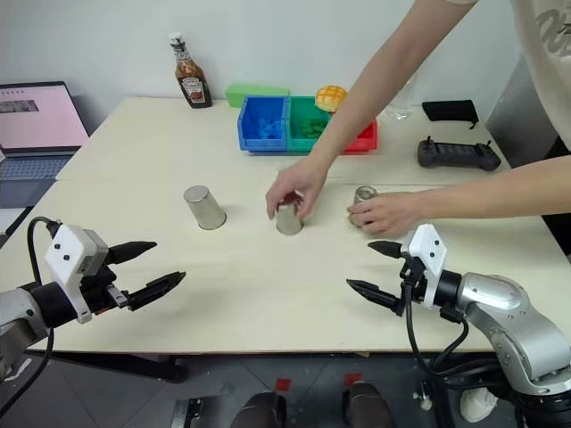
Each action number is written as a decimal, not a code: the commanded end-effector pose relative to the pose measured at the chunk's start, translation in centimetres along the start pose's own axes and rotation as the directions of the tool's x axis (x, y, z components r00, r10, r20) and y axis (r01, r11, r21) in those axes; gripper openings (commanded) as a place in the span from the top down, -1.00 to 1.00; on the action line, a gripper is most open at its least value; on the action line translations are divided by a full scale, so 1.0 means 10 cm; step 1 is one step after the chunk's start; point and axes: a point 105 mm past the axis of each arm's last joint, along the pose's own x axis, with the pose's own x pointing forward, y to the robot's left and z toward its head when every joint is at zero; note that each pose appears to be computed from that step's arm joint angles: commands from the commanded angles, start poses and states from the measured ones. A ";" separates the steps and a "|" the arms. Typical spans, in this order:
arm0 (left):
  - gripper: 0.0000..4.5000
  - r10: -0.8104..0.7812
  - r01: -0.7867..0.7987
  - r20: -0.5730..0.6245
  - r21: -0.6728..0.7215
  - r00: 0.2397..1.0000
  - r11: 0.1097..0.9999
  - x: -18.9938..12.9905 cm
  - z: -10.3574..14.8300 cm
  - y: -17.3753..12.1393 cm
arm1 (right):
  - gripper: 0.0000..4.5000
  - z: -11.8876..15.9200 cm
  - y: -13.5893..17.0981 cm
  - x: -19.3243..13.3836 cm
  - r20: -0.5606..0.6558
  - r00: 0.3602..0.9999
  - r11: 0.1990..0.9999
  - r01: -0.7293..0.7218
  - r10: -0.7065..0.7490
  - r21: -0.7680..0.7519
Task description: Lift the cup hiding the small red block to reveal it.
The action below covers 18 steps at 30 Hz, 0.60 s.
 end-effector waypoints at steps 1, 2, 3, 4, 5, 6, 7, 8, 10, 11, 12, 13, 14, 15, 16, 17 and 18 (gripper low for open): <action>-1.00 -0.008 0.008 0.011 0.029 1.000 1.000 0.00 0.07 -0.01 | -0.99 0.09 0.04 -0.01 0.029 1.000 0.999 -0.011 0.012 -0.030; -1.00 -0.008 0.007 0.011 0.029 1.000 1.000 0.00 0.07 -0.01 | -0.99 0.09 0.04 0.00 0.029 0.999 0.999 -0.012 0.013 -0.030; -1.00 -0.007 0.007 0.010 0.029 1.000 1.000 0.00 0.07 -0.01 | -0.99 0.10 0.04 0.00 0.030 0.999 0.999 -0.013 0.014 -0.030; -1.00 -0.007 0.007 0.010 0.029 1.000 1.000 0.00 0.07 -0.01 | -0.99 0.10 0.04 0.00 0.030 0.999 0.999 -0.012 0.013 -0.031; -1.00 -0.007 0.006 0.010 0.029 1.000 1.000 0.00 0.07 -0.01 | -0.99 0.10 0.04 0.00 0.031 0.999 0.999 -0.012 0.013 -0.031; -1.00 -0.007 0.007 0.010 0.029 1.000 1.000 0.00 0.07 -0.01 | -0.99 0.10 0.04 0.00 0.031 0.999 0.999 -0.012 0.013 -0.031; -1.00 -0.007 0.007 0.011 0.029 1.000 1.000 0.00 0.07 -0.01 | -0.99 0.10 0.04 0.01 0.032 0.999 0.999 -0.012 0.013 -0.032; -1.00 -0.007 0.007 0.011 0.028 1.000 1.000 0.00 0.07 -0.01 | -0.99 0.10 0.04 0.01 0.032 0.999 0.999 -0.012 0.013 -0.032; -1.00 -0.009 0.009 0.012 0.028 1.000 1.000 0.00 0.07 -0.01 | -0.99 0.10 0.04 0.01 0.033 0.999 0.999 -0.013 0.014 -0.031; -1.00 -0.010 0.010 0.011 0.028 1.000 1.000 0.00 0.07 -0.01 | -0.99 0.10 0.05 0.01 0.033 0.999 0.999 -0.013 0.014 -0.031; -1.00 -0.011 0.011 0.012 0.028 1.000 1.000 0.00 0.07 -0.01 | -0.99 0.10 0.05 0.01 0.034 0.999 0.999 -0.013 0.014 -0.031; -1.00 -0.012 0.012 0.013 0.027 1.000 1.000 0.00 0.07 -0.01 | -0.99 0.10 0.05 0.02 0.034 0.999 0.999 -0.012 0.013 -0.031; -1.00 -0.013 0.012 0.013 0.027 1.000 1.000 0.01 0.07 -0.01 | -0.99 0.10 0.05 0.02 0.035 0.999 0.999 -0.012 0.013 -0.030; -1.00 -0.013 0.013 0.014 0.027 1.000 1.000 0.01 0.07 -0.01 | -0.99 0.10 0.05 0.02 0.036 0.999 0.999 -0.011 0.012 -0.030; -1.00 -0.013 0.013 0.015 0.027 1.000 1.000 0.01 0.08 -0.01 | -0.99 0.10 0.05 0.03 0.037 0.999 1.000 -0.011 0.012 -0.030; -1.00 -0.014 0.013 0.016 0.027 1.000 1.000 0.01 0.08 -0.01 | -0.99 0.10 0.05 0.03 0.038 0.999 1.000 -0.011 0.012 -0.029; -1.00 -0.014 0.014 0.017 0.027 1.000 1.000 0.01 0.08 -0.01 | -0.99 0.10 0.05 0.03 0.039 0.999 1.000 -0.010 0.011 -0.029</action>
